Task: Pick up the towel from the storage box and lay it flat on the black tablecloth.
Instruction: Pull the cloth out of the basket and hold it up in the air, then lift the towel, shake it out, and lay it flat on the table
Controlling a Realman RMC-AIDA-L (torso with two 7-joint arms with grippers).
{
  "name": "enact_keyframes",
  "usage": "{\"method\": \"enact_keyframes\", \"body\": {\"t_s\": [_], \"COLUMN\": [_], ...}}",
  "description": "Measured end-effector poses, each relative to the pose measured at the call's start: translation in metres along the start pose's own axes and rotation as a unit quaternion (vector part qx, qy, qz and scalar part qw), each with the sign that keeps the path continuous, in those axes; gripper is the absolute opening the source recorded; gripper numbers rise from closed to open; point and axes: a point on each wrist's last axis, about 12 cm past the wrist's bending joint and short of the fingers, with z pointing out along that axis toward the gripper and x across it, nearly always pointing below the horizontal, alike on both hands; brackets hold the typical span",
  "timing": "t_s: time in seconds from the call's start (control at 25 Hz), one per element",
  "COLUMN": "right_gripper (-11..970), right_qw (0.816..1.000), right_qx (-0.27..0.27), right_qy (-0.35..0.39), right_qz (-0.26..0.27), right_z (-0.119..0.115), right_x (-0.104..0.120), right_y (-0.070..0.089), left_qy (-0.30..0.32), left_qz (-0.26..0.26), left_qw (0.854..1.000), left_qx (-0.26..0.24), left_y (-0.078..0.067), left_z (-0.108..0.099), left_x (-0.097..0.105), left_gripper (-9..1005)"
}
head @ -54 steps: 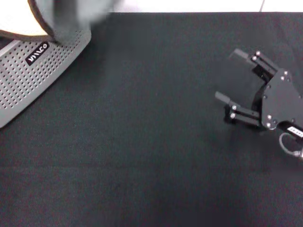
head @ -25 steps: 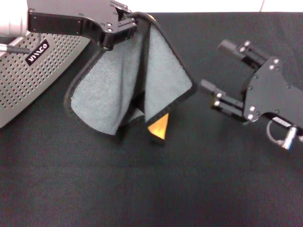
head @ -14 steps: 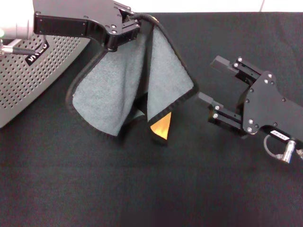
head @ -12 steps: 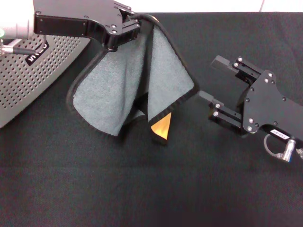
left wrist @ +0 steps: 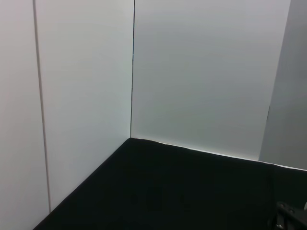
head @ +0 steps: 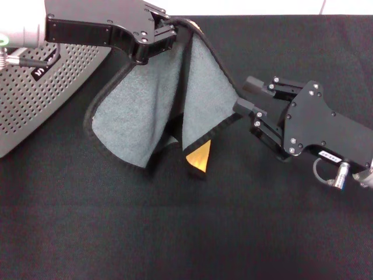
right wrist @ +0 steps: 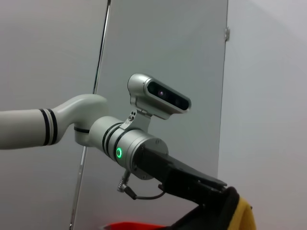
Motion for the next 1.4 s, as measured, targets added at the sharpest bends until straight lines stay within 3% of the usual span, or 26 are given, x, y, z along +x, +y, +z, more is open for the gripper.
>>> {"method": "enact_keyframes", "body": {"t_s": [0.24, 0.44, 0.56, 0.96, 1.2, 1.4], "right_gripper": [252, 161, 16, 11, 10, 10], "right_qw": [1.0, 1.0, 1.0, 0.999, 0.996, 0.997], "right_qx": [0.0, 0.0, -0.003, 0.029, 0.064, 0.034], "right_qy": [0.004, 0.005, 0.005, -0.018, -0.05, -0.063], "right_qz": [-0.001, -0.008, -0.009, -0.017, -0.036, -0.026], "right_z": [0.0, -0.001, -0.001, -0.006, -0.008, 0.008], "right_x": [0.001, 0.001, 0.002, -0.004, -0.017, -0.03], "right_y": [0.0, 0.001, 0.002, -0.001, -0.02, -0.04], "left_qy": [0.0, 0.003, 0.006, 0.012, 0.014, 0.014], "left_qz": [0.0, 0.001, 0.0, -0.035, -0.061, -0.093], "left_qw": [1.0, 1.0, 1.0, 0.999, 0.997, 0.993], "left_qx": [0.0, 0.005, 0.01, 0.028, 0.051, 0.075], "left_y": [0.0, -0.001, -0.003, -0.001, -0.002, -0.005], "left_z": [0.0, 0.002, 0.004, 0.01, 0.018, 0.028], "left_x": [0.0, 0.0, 0.002, 0.026, 0.049, 0.076], "left_gripper": [5, 4, 4, 18, 32, 76]}}
